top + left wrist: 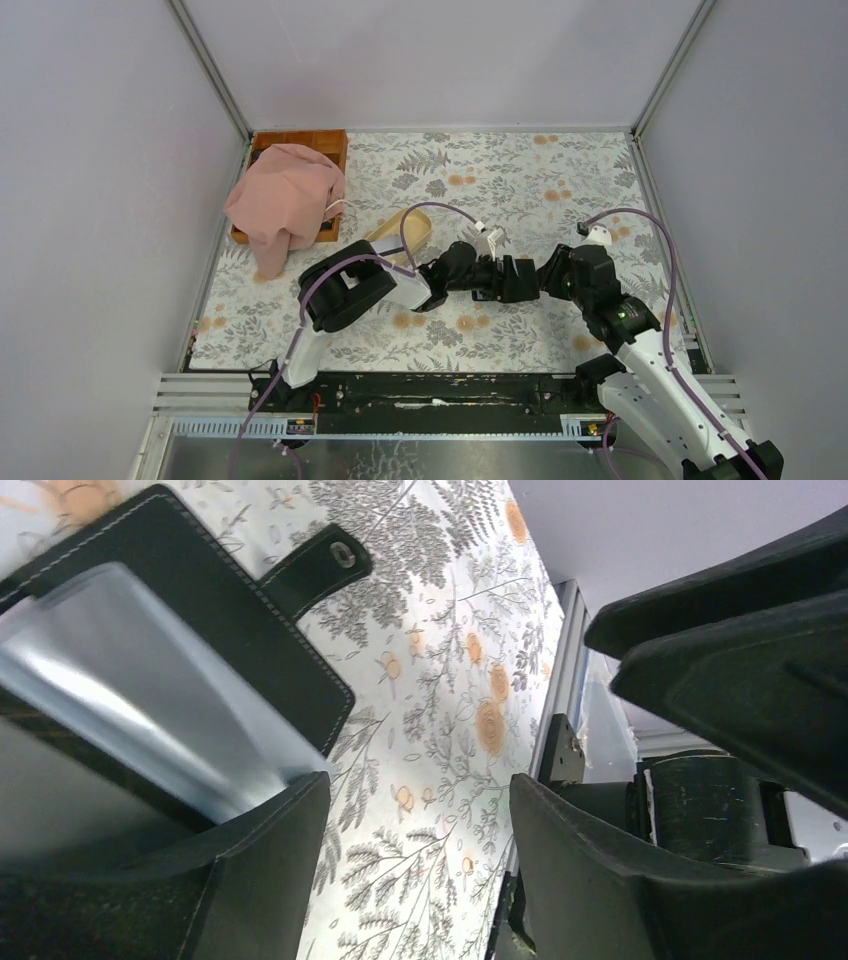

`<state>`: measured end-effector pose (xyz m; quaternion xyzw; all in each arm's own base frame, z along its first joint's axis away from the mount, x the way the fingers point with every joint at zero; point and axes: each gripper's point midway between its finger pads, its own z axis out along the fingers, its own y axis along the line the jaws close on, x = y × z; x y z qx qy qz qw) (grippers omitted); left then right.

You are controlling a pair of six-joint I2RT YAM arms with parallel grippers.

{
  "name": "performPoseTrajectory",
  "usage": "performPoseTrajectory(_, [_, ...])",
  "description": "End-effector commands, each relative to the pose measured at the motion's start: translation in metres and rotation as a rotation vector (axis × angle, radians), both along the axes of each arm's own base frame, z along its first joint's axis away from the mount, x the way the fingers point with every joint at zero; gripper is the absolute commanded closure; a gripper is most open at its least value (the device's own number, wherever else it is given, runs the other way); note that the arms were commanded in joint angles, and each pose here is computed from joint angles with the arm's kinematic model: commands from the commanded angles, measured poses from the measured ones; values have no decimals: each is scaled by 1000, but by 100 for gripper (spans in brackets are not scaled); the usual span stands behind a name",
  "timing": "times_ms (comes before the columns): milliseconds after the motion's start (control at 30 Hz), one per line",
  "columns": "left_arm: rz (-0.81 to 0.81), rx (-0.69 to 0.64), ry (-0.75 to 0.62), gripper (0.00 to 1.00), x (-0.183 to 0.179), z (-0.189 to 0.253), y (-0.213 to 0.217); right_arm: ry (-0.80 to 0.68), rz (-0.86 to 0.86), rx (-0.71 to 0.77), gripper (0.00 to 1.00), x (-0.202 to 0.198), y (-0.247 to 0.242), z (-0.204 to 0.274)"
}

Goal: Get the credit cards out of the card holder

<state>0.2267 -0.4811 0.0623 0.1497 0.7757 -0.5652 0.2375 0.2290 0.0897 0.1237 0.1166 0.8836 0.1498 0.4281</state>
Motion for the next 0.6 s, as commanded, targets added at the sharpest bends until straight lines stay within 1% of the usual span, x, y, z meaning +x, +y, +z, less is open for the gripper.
performPoseTrajectory(0, [-44,-81,-44,27,-1,20,-20,-57,-35,-26,61,4,-10,22])
performPoseTrajectory(333, [-71,-91,-49,27,11,13,-46,-92,-69,-40,60,0,-20,37])
performPoseTrajectory(567, [-123,-130,-93,27,17,34,-65,-109,-101,-45,59,0,-26,43])
